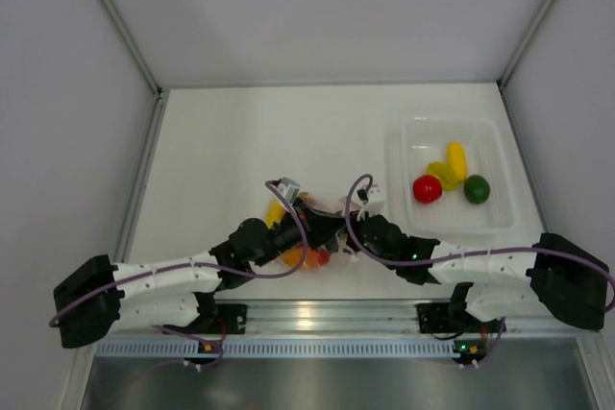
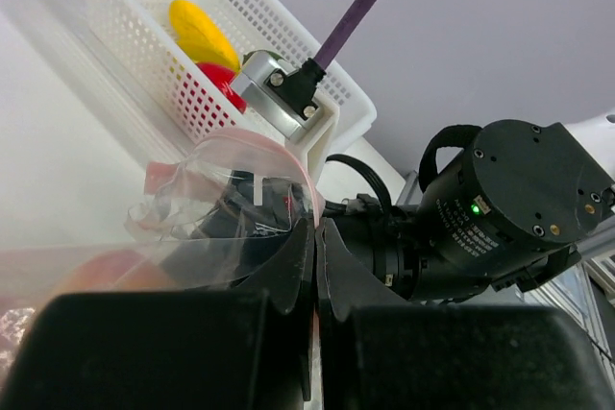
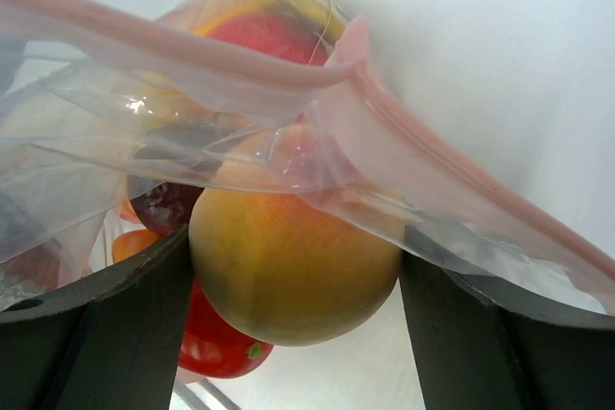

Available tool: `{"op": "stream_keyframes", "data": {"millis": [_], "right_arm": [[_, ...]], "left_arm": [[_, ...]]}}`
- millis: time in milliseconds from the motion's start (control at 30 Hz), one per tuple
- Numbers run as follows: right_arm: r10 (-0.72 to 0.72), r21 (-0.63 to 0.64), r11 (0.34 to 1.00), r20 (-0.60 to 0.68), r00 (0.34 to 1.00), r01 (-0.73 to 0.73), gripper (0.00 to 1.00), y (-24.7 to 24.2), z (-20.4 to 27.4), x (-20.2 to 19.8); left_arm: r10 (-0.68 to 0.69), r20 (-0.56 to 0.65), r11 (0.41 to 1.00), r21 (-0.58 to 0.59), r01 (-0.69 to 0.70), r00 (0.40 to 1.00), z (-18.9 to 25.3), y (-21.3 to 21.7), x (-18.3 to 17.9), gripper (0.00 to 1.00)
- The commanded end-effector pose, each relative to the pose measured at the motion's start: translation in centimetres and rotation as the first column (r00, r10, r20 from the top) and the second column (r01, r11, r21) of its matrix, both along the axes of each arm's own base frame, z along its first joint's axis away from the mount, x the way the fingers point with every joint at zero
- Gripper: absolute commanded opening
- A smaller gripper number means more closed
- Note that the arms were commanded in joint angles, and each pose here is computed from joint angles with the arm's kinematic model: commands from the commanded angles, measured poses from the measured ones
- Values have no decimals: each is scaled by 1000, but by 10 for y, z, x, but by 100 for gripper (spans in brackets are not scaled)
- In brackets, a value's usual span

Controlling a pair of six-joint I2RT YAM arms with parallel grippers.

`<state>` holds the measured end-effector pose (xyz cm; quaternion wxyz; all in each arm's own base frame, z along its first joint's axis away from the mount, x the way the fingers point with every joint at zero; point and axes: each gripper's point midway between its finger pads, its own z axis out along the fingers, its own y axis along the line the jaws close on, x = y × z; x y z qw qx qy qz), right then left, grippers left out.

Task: Open the zip-top bag and remove the fake food
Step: Pick up the fake fruit from the zipper food storage bag.

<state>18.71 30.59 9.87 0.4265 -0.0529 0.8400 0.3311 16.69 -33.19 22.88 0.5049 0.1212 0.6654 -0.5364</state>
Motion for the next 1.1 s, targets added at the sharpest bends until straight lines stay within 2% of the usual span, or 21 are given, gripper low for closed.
{"op": "stream_keyframes", "data": {"millis": [0,167,333,367,567,700,900,967,1067], "right_arm": [[7,177,984,157,988,-35,41,12,66,3],[-21,189,982,181,983,-14,41,6,70,6],[-107,108,990,179,978,88,38,-1,59,23],[-116,71,992,159,981,106,38,-5,51,24],[-110,57,993,145,983,102,36,10,56,32],[-141,19,990,90,986,140,36,10,49,43],[-216,71,975,96,972,209,35,-2,61,54],[-239,56,971,114,964,234,35,-10,64,58],[-208,91,976,142,968,196,35,-12,76,57]], "left_arm": [[146,-42,981,139,-139,988,-49,19,25,0],[115,-46,986,124,-109,992,-49,14,22,0],[100,-41,990,108,-95,994,-43,11,20,0],[98,-37,990,103,-94,995,-41,10,20,0],[87,-26,991,101,-84,996,-37,8,20,0],[55,-18,994,97,-53,998,-40,5,15,0],[-20,-11,993,112,21,1000,-47,-5,6,0],[-3,-23,993,115,6,1000,-50,-5,9,0],[43,-34,991,128,-38,998,-58,1,15,0]]}}
